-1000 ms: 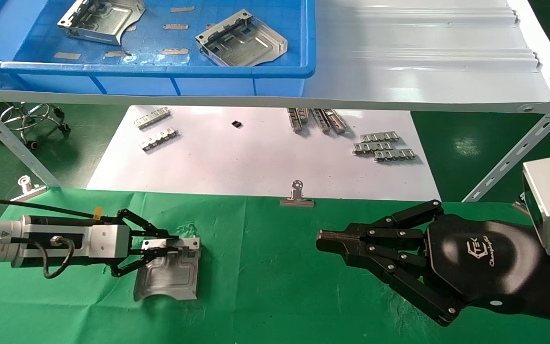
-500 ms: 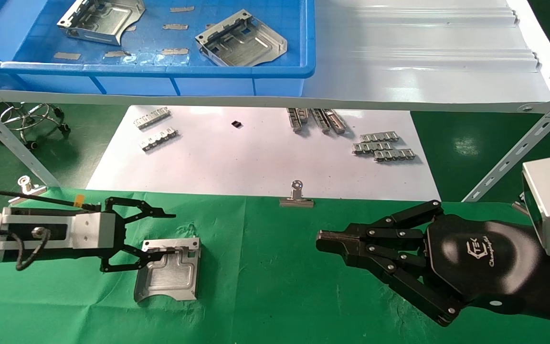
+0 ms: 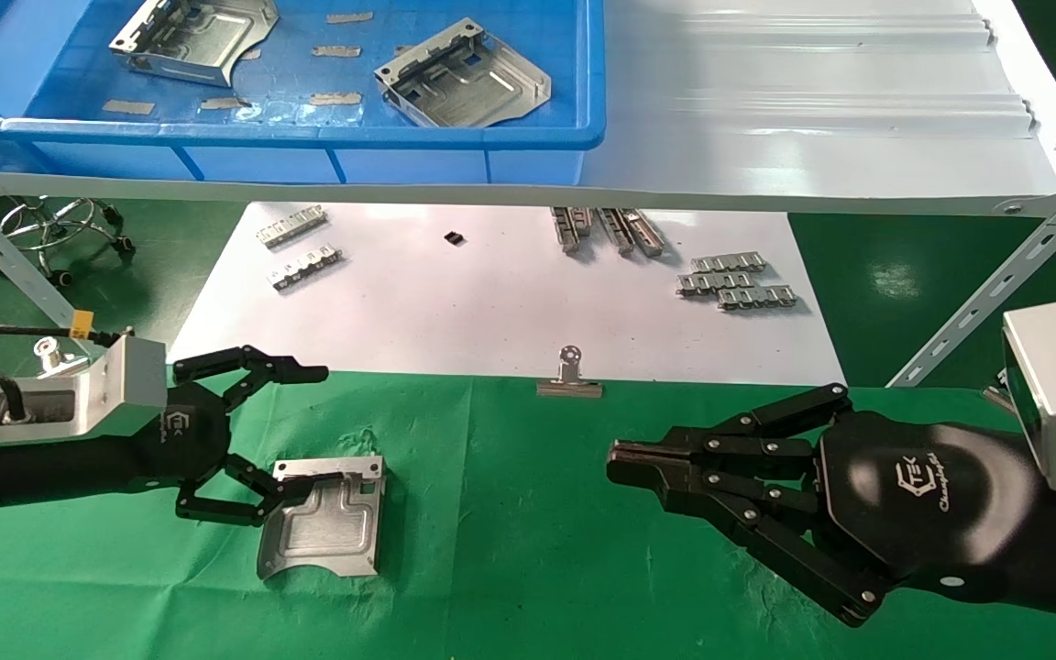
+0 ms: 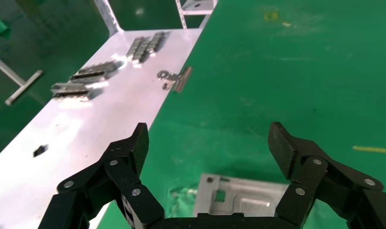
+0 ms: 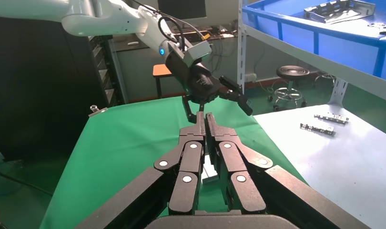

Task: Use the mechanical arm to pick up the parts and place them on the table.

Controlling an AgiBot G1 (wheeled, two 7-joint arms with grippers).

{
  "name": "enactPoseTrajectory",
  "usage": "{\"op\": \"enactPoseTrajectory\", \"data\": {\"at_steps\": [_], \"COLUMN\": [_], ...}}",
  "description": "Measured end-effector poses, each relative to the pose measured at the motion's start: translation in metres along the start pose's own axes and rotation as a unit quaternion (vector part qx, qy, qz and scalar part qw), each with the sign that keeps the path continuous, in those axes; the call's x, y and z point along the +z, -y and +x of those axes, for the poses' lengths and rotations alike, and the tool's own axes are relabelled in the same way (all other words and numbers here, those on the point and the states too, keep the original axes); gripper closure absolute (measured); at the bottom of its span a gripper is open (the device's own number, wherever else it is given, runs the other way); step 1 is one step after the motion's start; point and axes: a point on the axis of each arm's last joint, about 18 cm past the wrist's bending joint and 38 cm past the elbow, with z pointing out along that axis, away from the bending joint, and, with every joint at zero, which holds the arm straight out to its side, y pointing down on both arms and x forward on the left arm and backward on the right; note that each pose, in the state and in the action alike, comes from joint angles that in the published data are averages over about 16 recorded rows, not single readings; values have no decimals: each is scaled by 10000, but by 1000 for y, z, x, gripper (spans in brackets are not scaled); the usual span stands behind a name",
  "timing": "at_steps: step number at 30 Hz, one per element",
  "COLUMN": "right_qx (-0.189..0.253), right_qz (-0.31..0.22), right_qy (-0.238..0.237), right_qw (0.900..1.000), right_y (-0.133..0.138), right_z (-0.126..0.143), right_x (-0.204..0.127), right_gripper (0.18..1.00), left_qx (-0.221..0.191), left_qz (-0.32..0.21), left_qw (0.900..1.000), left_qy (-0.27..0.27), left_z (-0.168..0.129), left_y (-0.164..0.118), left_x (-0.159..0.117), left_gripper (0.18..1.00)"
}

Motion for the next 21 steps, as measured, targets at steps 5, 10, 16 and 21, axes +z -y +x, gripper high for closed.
{"op": "enactPoseTrajectory", "data": {"at_steps": [5, 10, 16, 21], "right_qx": [0, 0, 0, 0], "right_qz": [0, 0, 0, 0], "right_qy": [-1, -1, -1, -1], "right_qw": [10000, 10000, 10000, 10000], "right_y": [0, 0, 0, 0], "right_z": [0, 0, 0, 0], "right_x": [0, 0, 0, 0], "right_gripper": [950, 903, 813, 716], "left_qx": [-155, -310, -486, -623], "left_qz": [217, 443, 700, 898], "left_qw": [9996, 9985, 9964, 9940], "left_qy": [1, -8, -32, -67], "left_z": [4, 9, 15, 21], "left_y": [7, 16, 28, 40], "left_x": [2, 4, 3, 1], "left_gripper": [272, 220, 192, 185]}}
